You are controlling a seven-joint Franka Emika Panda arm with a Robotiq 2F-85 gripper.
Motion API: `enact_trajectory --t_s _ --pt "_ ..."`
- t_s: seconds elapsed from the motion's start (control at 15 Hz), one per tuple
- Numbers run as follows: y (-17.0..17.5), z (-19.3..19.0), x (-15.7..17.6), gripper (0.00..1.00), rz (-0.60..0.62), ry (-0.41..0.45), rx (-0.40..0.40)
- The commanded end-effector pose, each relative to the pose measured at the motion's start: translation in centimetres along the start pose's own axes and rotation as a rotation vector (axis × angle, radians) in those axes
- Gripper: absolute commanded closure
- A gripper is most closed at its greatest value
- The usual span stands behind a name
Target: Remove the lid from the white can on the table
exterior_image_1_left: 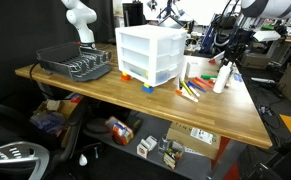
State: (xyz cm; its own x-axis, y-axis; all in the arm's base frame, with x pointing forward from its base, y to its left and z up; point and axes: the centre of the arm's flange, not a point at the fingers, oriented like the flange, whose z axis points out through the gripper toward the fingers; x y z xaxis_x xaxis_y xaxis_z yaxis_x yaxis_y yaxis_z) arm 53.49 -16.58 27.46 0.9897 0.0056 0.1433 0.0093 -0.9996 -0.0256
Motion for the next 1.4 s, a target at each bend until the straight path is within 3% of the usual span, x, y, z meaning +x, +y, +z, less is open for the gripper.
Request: enact_trajectory --t_s 0.0,0.2,0.33,0.4,0.47,0.93,1.33 --pt "0.3 -0.3 0.4 0.56 -0.001 -0.005 -0.007" --pt "0.3 0.0 0.3 0.57 -0.002 -0.019 0.005" --pt "0.3 0.2 0.2 0.67 -0.001 -0.028 0.015" --pt "0.3 0.2 0.1 0.8 0.0 -0.029 0.018" --pt "0.3 0.2 0.2 0.86 0.0 -0.028 0.018" --pt "0.2 -1.1 0.3 0.86 0.031 -0.021 -0.012" --pt "0.0 -1.5 0.4 0.86 0.017 -0.03 0.019"
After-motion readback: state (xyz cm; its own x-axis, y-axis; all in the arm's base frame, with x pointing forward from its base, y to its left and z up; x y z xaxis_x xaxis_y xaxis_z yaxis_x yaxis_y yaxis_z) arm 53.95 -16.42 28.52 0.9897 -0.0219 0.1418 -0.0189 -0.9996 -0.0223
